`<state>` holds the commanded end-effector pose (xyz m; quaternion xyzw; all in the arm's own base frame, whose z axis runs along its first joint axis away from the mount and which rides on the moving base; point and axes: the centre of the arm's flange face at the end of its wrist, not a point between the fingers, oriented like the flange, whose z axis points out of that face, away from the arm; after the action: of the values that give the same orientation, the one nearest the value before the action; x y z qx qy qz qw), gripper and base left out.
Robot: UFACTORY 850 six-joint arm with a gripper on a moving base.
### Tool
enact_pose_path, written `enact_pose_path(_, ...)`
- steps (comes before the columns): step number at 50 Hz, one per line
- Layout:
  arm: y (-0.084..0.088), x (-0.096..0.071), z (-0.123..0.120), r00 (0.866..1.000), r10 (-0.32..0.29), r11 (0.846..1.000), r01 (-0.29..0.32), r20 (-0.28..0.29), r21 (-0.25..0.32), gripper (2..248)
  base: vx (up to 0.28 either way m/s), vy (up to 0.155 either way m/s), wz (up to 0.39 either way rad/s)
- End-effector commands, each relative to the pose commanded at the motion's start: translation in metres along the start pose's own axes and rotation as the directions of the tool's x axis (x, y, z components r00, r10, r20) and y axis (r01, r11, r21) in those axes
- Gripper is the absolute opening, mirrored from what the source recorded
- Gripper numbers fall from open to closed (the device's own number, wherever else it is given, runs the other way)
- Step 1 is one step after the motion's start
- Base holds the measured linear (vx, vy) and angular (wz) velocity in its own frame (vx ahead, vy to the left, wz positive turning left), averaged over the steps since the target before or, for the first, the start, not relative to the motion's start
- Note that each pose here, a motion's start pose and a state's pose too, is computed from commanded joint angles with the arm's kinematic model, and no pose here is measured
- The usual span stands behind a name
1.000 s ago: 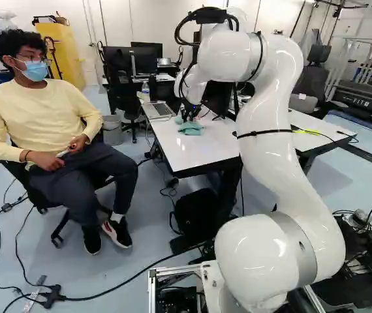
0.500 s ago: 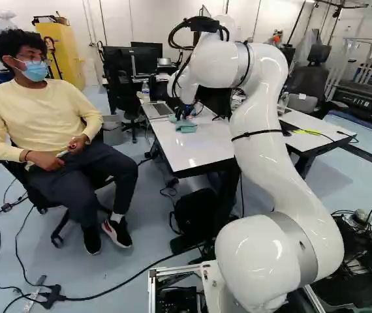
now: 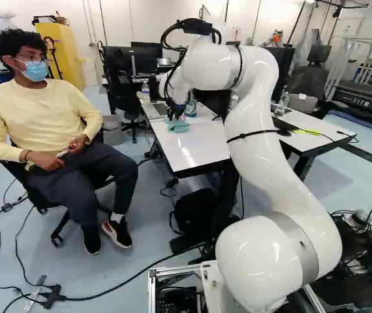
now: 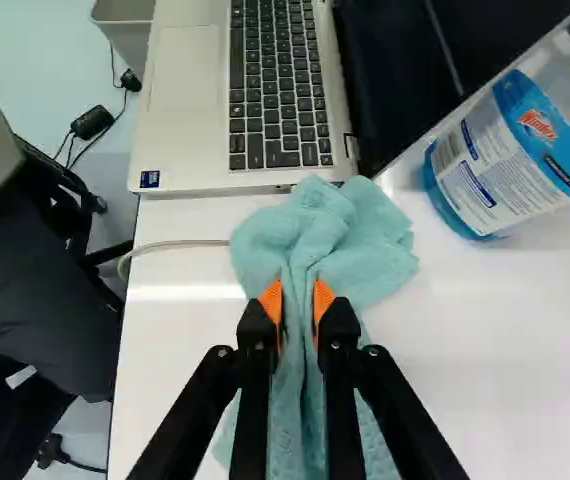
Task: Clean the table with the green towel
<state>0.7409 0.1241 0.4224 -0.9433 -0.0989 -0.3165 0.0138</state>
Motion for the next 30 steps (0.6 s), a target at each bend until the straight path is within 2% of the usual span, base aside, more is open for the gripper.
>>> enact_pose_path(20, -0.037, -0.009, -0.011, 0.999, -0.04, 0.999, 0.04, 0.014, 0.03, 56, 0.0, 0.0, 0.0)
enact_pose_path(30, -0.042, -0.02, -0.022, 0.998, -0.047, 0.998, 0.046, 0.029, 0.036, 56, 0.0, 0.0, 0.0)
